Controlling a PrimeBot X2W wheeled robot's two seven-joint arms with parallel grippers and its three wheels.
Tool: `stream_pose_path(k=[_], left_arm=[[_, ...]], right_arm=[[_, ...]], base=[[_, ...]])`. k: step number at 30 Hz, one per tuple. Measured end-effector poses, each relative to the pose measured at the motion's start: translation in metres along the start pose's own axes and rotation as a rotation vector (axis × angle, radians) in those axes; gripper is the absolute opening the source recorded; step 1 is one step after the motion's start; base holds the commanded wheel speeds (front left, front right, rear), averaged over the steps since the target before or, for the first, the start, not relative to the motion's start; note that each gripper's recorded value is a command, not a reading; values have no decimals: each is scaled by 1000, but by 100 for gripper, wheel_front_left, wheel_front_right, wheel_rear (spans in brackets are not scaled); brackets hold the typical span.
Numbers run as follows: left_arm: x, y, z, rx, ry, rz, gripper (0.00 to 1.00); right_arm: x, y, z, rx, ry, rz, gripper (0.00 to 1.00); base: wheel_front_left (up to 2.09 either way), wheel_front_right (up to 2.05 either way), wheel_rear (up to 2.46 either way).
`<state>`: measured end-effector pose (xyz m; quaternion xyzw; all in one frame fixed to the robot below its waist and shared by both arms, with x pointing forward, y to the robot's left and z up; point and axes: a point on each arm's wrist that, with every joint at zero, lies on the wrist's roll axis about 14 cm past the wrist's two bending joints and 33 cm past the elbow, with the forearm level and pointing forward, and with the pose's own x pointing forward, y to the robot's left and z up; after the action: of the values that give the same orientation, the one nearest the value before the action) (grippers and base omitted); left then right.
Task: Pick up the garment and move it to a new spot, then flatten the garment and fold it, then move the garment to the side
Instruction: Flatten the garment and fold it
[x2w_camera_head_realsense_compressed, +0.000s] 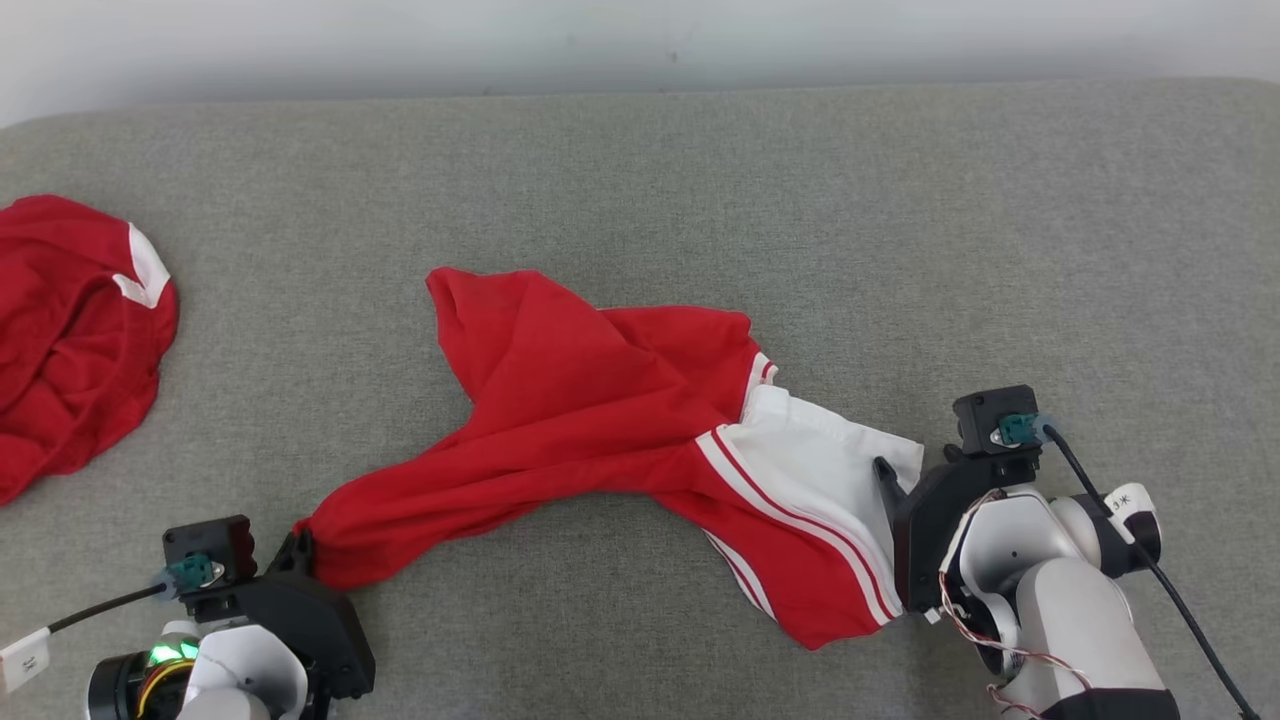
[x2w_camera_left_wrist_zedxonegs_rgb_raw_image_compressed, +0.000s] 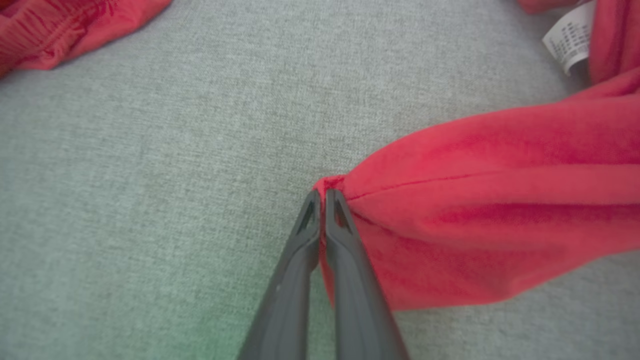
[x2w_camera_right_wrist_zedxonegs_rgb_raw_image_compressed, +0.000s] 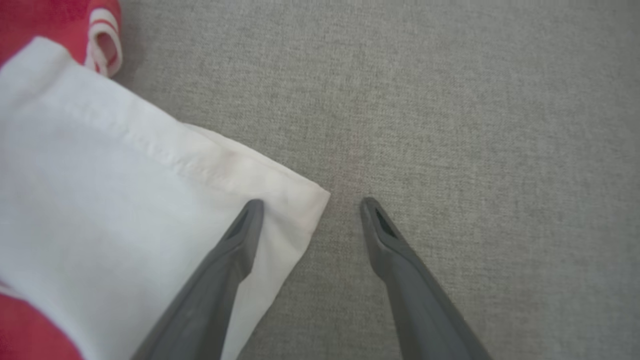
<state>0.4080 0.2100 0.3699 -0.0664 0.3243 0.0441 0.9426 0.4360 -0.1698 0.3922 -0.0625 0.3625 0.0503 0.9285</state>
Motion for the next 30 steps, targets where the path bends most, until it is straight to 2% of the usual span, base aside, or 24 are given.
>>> stream_pose_path(k=[1, 2, 3, 4, 5, 6, 13, 24, 30], left_arm=[[0, 0, 0, 0, -1, 0, 0], [0, 1, 0, -2, -2, 1, 0], [0, 1, 0, -4, -3, 1, 0], [0, 1, 1, -6, -6, 1, 0], [-1, 1, 1, -7, -8, 2, 0], [-1, 1, 2, -6, -13, 2, 0], [-6, -2, 21, -39, -105, -8, 0], [-34, -38, 112, -163, -492, -144, 0], [-59, -61, 152, -201, -636, -240, 0]], right_arm=[[1, 1, -2, -2, 10, 3, 100], [2, 2, -3, -4, 16, 6, 87], [3, 3, -3, -8, 18, 8, 47], [3, 4, -3, -10, 19, 8, 25], [3, 4, -3, -13, 20, 9, 5], [3, 5, -3, -18, 19, 10, 0], [-9, -6, 16, 3, -88, -18, 0], [-67, -60, 105, -19, -517, -181, 0], [-110, -73, 142, -56, -728, -232, 0]], base=[[0, 0, 0], [0, 0, 0], [0, 0, 0], [0, 0, 0], [0, 0, 0], [0, 0, 0], [0, 0, 0], [0, 0, 0], [0, 0, 0]])
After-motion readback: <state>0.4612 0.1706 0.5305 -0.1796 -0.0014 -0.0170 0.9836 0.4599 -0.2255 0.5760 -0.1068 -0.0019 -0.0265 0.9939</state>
